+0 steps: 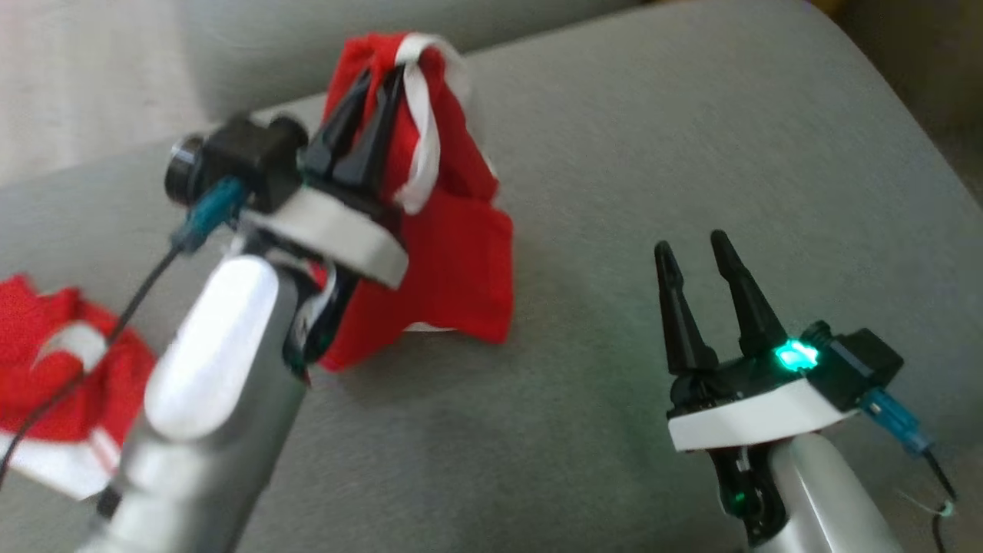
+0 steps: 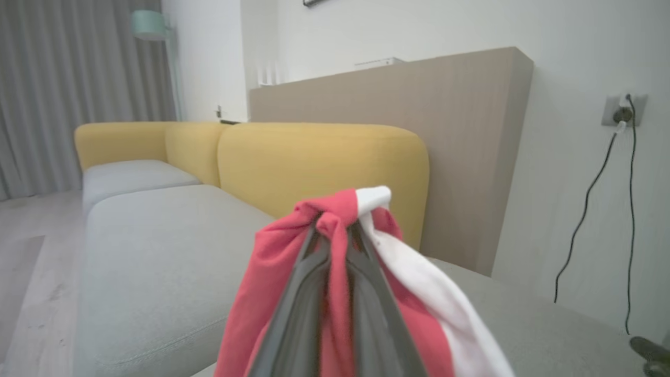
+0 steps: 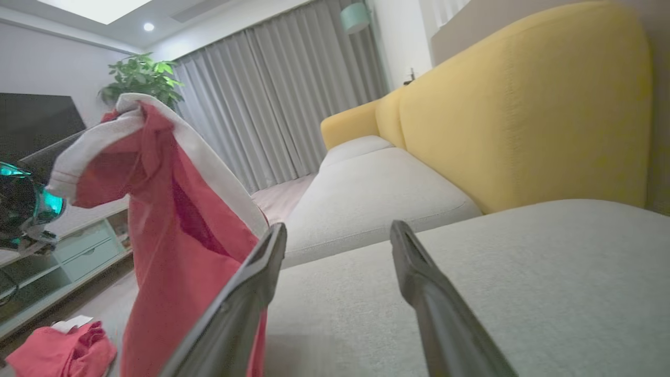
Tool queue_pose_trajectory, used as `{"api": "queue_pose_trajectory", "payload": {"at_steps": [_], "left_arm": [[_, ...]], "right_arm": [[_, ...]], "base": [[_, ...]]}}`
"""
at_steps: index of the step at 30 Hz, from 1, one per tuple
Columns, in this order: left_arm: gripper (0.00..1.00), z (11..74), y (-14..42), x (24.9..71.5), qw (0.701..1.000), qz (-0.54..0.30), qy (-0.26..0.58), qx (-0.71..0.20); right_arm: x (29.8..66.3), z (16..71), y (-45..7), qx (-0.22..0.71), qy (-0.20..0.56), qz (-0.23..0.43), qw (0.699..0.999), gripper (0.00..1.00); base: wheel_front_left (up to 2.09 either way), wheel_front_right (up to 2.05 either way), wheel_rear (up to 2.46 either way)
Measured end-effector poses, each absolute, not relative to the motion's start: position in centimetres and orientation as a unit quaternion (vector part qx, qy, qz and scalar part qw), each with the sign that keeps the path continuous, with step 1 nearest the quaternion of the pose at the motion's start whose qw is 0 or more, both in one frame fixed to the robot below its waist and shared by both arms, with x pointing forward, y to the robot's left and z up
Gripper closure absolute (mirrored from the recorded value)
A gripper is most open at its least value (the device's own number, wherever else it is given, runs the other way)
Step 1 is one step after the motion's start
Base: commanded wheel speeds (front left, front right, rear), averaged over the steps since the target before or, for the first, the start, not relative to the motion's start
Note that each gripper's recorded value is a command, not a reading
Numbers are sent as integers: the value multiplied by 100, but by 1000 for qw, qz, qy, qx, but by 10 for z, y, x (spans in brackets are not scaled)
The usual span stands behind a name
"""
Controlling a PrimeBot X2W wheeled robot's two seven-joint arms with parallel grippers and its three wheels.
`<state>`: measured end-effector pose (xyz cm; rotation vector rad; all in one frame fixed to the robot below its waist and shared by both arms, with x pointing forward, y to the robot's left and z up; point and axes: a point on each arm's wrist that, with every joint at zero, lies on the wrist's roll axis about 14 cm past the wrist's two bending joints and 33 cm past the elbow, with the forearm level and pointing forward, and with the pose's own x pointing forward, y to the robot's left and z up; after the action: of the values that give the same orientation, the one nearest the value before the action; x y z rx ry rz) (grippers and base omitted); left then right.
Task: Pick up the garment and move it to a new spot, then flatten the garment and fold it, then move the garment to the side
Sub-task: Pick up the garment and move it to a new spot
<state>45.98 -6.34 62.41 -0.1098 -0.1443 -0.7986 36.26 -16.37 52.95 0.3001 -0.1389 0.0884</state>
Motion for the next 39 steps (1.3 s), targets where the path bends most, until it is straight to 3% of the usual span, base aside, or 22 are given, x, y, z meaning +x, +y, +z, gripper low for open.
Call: {"api": "queue_pose_trajectory", "payload": {"at_steps": [4, 5, 6, 13, 20, 33, 39], "left_arm": [[100, 611, -96, 486, 907, -415, -52, -49], [60, 607, -102, 493, 906, -418, -50, -50], [0, 604, -108, 500, 904, -423, -48, -50], [0, 563, -110, 535, 911, -409, -17, -48], [0, 572, -39, 546, 936, -343, -70, -35], [0, 515, 81, 454, 980, -192, -29, -52], [0, 498, 106, 412, 988, -130, -7, -87]], "right_arm": [[364, 522, -178, 152, -60, 19, 986, 0], [365, 519, -181, 152, -55, 14, 987, 0], [365, 517, -185, 151, -52, 8, 987, 0], [371, 502, -196, 147, -31, -12, 989, 0], [385, 501, -174, 145, -29, 25, 989, 0], [390, 496, -137, 130, -19, 83, 988, 0], [387, 492, -127, 129, -11, 96, 987, 0]], "base": [[0, 0, 0], [0, 0, 0], [0, 0, 0], [0, 0, 0], [0, 0, 0], [0, 0, 0], [0, 0, 0]]}}
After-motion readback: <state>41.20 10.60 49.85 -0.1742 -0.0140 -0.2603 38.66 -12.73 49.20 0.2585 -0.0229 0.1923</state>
